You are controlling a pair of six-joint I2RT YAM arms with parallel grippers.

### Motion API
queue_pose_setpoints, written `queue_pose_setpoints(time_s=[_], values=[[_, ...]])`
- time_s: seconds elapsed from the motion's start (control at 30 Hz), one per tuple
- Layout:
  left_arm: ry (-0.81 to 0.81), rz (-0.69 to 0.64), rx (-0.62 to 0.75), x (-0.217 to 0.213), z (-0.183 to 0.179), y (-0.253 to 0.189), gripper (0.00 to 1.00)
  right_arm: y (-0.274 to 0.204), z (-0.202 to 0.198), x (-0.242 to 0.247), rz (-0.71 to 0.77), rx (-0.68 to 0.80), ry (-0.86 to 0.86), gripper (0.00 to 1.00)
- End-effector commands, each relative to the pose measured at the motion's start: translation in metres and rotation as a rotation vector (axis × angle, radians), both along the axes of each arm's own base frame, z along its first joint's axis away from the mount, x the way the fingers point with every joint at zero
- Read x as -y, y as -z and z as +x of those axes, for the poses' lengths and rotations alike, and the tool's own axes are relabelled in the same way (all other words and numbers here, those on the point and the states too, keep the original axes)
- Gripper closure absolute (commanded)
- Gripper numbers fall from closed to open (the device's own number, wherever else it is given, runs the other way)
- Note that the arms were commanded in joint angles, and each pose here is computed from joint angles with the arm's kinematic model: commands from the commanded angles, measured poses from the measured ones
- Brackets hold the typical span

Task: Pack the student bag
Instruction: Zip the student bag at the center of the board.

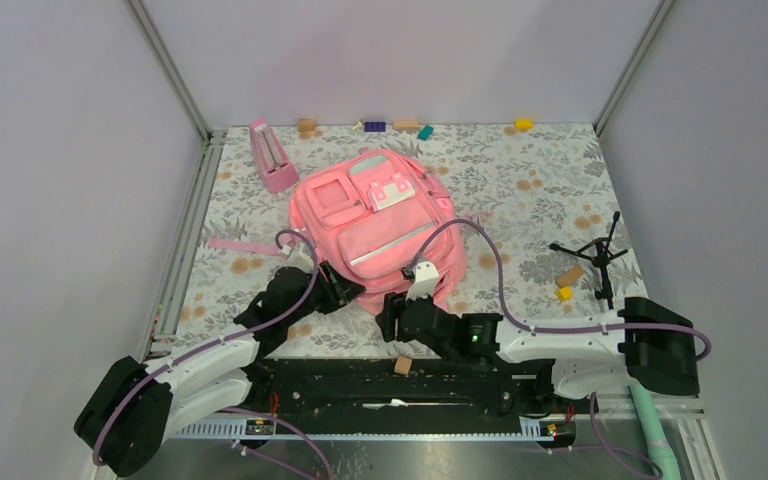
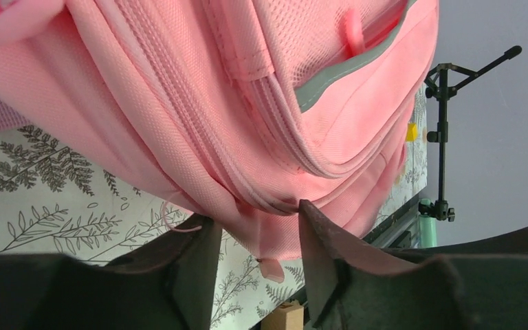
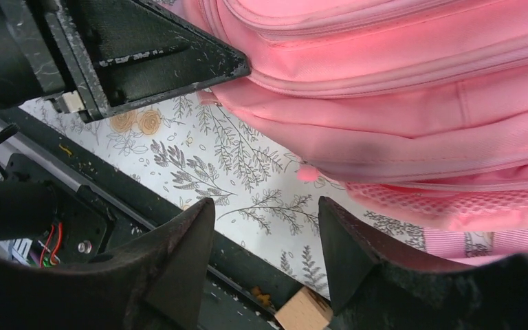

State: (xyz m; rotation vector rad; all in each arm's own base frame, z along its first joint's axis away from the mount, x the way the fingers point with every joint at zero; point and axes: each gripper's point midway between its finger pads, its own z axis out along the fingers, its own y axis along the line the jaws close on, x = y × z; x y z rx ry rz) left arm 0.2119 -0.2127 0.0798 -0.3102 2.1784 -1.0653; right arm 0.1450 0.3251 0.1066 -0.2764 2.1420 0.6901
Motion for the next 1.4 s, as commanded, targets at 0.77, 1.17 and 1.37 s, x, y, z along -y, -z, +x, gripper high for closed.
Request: queue_pose_setpoints(time_s=[0.77, 1.17, 1.37], values=[[0.006, -0.089, 0.100, 0.006, 0.007, -0.033, 0.91, 0.013, 0.040, -0.008, -0.111, 0.016, 0.300, 0.49], [0.009, -0.085, 0.108, 0.007, 0.009, -0.038, 0.90, 0.031, 0.045, 0.000, -0.209, 0.014, 0.369, 0.51], [0.010, -0.082, 0.101, 0.006, 0.007, -0.036, 0.90, 0.036, 0.049, 0.010, -0.218, 0.027, 0.409, 0.53]])
